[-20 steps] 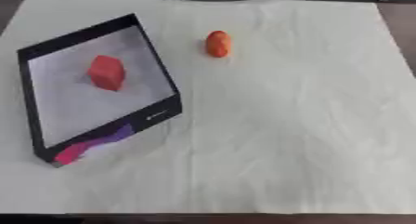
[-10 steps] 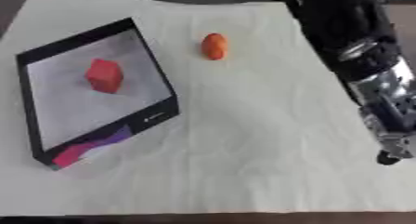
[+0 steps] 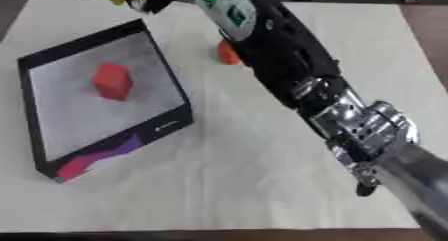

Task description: Pick up objects on the table and place them in the box.

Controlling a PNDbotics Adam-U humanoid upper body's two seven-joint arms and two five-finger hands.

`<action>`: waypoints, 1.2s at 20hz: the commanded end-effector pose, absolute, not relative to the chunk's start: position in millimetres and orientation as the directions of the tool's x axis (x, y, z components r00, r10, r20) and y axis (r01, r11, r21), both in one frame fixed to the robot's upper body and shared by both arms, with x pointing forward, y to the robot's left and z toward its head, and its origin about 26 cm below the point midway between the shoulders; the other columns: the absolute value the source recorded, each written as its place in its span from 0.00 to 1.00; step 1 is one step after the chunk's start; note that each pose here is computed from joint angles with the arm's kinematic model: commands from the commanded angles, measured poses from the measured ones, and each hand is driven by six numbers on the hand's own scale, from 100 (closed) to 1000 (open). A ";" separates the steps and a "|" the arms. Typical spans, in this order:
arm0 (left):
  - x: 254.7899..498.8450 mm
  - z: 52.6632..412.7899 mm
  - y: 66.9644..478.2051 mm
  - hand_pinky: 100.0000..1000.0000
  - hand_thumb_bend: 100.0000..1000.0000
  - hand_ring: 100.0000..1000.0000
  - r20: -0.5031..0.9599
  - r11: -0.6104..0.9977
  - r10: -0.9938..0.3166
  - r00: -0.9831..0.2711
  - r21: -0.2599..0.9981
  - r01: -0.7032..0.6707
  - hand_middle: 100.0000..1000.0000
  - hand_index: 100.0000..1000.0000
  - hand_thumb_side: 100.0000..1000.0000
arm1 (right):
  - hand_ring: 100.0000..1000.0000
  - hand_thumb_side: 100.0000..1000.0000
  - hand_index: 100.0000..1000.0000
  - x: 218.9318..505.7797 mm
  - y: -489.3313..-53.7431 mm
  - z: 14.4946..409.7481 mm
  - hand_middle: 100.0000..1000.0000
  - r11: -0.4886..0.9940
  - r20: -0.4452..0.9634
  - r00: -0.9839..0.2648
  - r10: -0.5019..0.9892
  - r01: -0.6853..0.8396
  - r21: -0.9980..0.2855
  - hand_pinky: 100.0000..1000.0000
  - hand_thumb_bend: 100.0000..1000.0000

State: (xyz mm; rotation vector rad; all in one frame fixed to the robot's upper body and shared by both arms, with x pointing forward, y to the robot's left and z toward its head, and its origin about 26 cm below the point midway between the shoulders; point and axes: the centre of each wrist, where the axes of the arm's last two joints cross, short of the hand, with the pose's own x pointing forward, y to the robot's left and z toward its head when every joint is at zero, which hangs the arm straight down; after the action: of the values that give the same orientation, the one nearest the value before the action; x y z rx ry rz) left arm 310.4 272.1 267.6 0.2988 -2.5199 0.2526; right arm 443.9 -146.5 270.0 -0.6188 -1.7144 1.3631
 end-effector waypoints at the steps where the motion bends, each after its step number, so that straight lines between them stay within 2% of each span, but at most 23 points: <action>1: 306.7 277.0 272.4 0.69 0.36 0.63 0.543 0.959 -0.168 -0.822 -0.102 -0.264 0.75 0.80 0.40 | 0.53 0.00 0.57 442.5 -137.7 266.1 0.39 0.247 0.265 -0.547 0.794 -0.107 -0.963 0.74 0.11; 7: 306.8 276.1 272.2 0.69 0.36 0.62 0.550 0.959 -0.163 -0.819 -0.106 -0.263 0.75 0.80 0.41 | 0.53 0.00 0.57 442.9 -124.2 232.7 0.39 0.181 0.245 -0.549 0.799 -0.169 -0.969 0.74 0.13; 17: 307.1 276.5 271.0 0.69 0.37 0.62 0.554 0.960 -0.156 -0.818 -0.110 -0.258 0.74 0.80 0.41 | 0.54 0.00 0.58 440.9 -108.2 210.6 0.40 0.109 0.198 -0.590 0.782 -0.183 -0.977 0.74 0.17; 19: 307.1 276.5 270.9 0.69 0.37 0.62 0.554 0.960 -0.156 -0.818 -0.111 -0.258 0.74 0.80 0.41 | 0.58 0.00 0.64 438.9 -106.2 209.3 0.45 0.084 0.185 -0.608 0.772 -0.191 -0.978 0.75 0.25; 21: 307.1 276.6 271.0 0.69 0.37 0.62 0.554 0.959 -0.156 -0.817 -0.112 -0.259 0.74 0.80 0.41 | 0.65 0.00 0.71 436.8 -105.1 210.0 0.54 0.057 0.171 -0.626 0.761 -0.198 -0.979 0.78 0.33; 22: 307.1 276.6 271.1 0.69 0.37 0.62 0.554 0.959 -0.157 -0.817 -0.112 -0.260 0.74 0.80 0.41 | 0.73 0.04 0.78 435.8 -104.9 210.9 0.65 0.042 0.163 -0.636 0.754 -0.202 -0.979 0.82 0.35; 24: 307.0 276.5 271.4 0.69 0.37 0.62 0.555 0.958 -0.158 -0.817 -0.113 -0.262 0.74 0.80 0.41 | 0.79 0.14 0.83 433.7 -105.0 215.0 0.73 0.023 0.156 -0.657 0.738 -0.206 -0.978 0.85 0.38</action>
State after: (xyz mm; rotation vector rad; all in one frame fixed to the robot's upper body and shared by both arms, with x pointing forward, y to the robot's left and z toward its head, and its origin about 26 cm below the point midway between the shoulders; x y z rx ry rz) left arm 310.7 270.8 266.6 0.2915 -2.5070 0.2573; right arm 436.1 -106.3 200.0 -0.5349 -1.5728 1.6955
